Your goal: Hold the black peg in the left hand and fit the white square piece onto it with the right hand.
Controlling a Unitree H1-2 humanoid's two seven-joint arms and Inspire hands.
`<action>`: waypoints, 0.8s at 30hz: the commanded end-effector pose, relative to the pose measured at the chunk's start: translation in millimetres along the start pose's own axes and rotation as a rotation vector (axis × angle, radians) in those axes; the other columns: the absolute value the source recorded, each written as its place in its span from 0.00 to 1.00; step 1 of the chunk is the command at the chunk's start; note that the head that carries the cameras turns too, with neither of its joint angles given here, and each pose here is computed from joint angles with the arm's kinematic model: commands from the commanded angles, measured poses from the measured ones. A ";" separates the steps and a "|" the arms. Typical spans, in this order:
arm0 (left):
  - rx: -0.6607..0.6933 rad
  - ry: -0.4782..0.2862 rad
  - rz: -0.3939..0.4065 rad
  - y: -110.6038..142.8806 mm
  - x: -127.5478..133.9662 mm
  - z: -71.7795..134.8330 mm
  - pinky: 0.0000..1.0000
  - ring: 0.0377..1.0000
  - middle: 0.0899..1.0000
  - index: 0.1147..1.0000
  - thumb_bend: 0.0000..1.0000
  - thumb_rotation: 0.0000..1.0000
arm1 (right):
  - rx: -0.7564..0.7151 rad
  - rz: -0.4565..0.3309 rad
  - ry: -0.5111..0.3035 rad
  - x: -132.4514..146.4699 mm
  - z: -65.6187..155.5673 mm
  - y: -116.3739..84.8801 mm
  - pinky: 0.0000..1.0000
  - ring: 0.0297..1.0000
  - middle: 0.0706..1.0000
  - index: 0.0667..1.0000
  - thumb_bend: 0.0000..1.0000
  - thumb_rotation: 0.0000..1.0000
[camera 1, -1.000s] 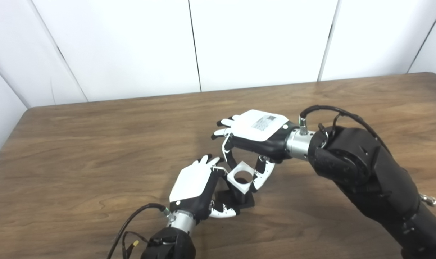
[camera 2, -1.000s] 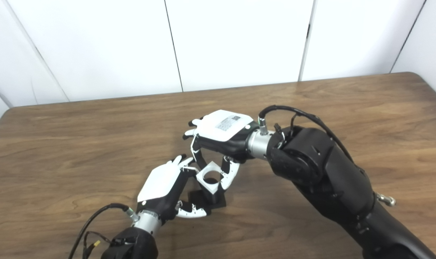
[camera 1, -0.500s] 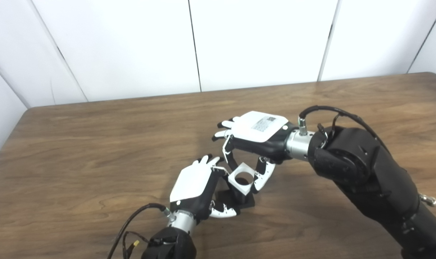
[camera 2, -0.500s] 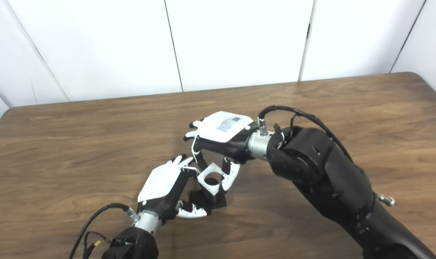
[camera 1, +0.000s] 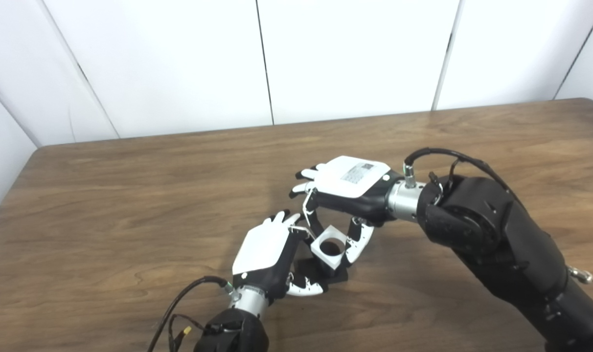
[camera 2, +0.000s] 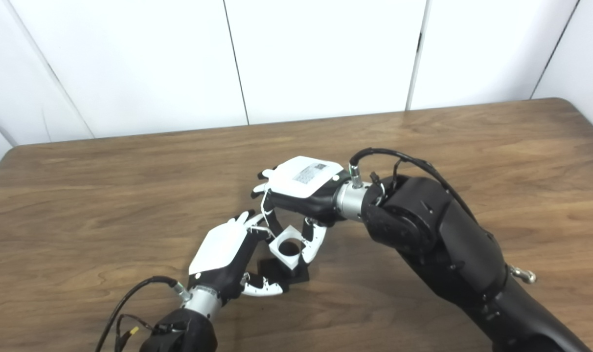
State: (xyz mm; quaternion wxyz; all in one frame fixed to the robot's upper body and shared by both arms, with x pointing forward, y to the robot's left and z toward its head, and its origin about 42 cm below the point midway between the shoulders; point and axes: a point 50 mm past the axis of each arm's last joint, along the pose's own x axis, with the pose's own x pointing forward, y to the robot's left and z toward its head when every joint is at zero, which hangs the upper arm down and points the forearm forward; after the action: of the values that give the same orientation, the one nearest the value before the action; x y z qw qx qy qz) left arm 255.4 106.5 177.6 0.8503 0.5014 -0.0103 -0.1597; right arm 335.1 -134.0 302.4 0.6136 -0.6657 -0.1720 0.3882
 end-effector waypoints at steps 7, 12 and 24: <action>0.006 -0.018 0.010 1.8 4.7 7.8 1.00 1.00 0.93 0.43 0.52 0.07 | -0.032 -0.060 -0.016 1.2 3.4 -12.8 1.00 1.00 0.91 0.45 0.53 0.14; 0.001 -0.018 0.012 1.3 4.9 8.0 1.00 1.00 0.93 0.43 0.52 0.07 | -0.040 -0.065 -0.015 2.9 4.2 -12.6 1.00 1.00 0.91 0.45 0.53 0.15; 0.004 -0.022 0.016 3.0 3.1 10.7 1.00 1.00 0.93 0.43 0.52 0.07 | -0.041 -0.062 -0.013 4.0 3.9 -11.8 1.00 1.00 0.91 0.45 0.53 0.15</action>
State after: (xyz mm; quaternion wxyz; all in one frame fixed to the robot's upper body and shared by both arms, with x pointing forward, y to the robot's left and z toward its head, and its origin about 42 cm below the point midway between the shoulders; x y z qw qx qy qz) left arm 255.4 103.6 177.5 0.8517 0.4986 -0.0096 -0.1611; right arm 334.3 -129.4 298.8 0.6106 -0.6673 -0.1773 0.3879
